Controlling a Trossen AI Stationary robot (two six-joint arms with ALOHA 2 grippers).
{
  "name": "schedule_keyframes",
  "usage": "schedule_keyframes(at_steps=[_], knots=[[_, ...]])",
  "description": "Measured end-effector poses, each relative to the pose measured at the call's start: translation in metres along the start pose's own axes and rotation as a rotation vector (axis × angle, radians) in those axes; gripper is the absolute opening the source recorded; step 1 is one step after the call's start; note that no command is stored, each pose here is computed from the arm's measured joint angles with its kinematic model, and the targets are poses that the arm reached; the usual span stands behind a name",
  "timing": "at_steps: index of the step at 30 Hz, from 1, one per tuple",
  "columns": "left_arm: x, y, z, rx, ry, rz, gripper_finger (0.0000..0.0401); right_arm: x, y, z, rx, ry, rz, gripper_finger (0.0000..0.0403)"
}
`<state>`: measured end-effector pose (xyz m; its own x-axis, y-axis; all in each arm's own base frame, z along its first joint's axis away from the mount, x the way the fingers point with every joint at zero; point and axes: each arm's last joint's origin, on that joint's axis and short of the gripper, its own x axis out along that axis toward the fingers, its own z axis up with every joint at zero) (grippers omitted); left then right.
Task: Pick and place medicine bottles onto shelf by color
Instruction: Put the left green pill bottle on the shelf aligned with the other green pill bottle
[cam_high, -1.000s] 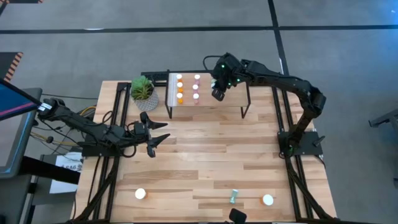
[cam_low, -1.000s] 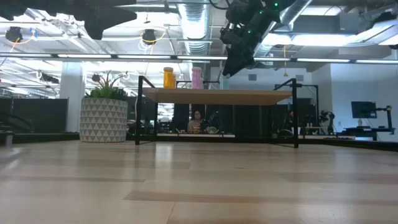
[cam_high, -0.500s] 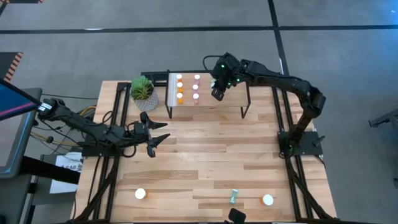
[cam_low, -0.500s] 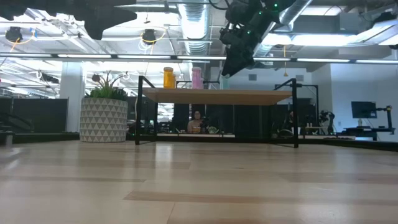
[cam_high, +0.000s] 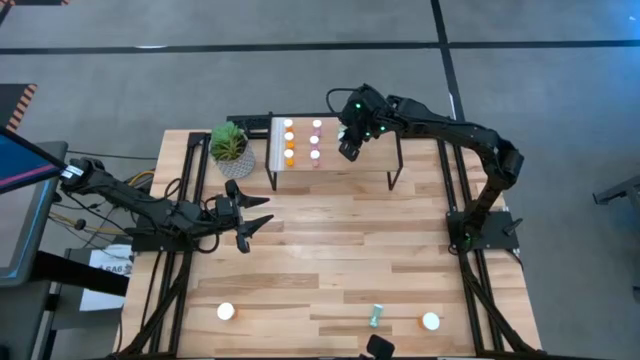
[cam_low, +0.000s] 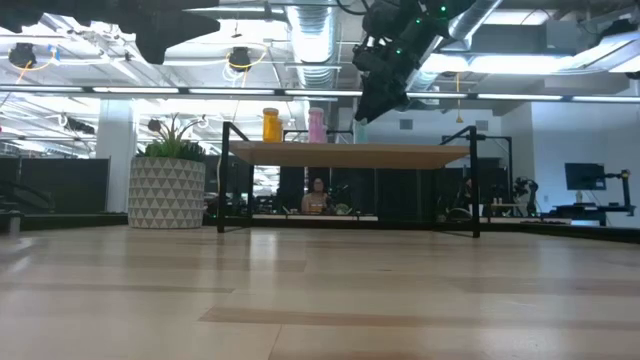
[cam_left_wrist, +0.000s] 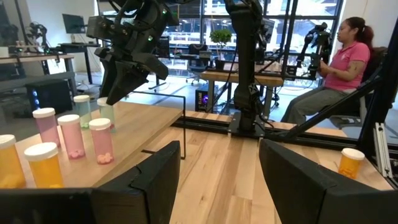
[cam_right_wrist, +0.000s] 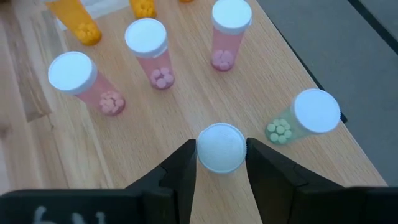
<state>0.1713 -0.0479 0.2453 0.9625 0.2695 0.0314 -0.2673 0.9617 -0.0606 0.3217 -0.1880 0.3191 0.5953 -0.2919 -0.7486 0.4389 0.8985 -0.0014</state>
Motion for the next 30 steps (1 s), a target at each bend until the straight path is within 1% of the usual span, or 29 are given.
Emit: schedule_keyframes(at_steps=[9, 22, 25, 30], knots=[[0.000, 0.000, 0.000, 0.000, 0.000, 0.000, 0.0208, 0.000, 0.000, 0.000, 0.017, -0.004, 0.001, 0.0157], [0.000, 0.000, 0.000, -0.001, 0.000, 0.000, 0.0208, -0.001, 0.001, 0.000, 0.026, 0.001, 0.005, 0.0195], [0.000, 0.000, 0.000, -0.001, 0.000, 0.000, 0.0208, -0.001, 0.001, -0.002, 0.029, 0.023, 0.006, 0.0202], [0.000, 0.000, 0.000, -0.002, -0.001, -0.001, 0.0208, -0.010, 0.002, -0.003, 0.035, 0.075, 0.007, 0.0207]])
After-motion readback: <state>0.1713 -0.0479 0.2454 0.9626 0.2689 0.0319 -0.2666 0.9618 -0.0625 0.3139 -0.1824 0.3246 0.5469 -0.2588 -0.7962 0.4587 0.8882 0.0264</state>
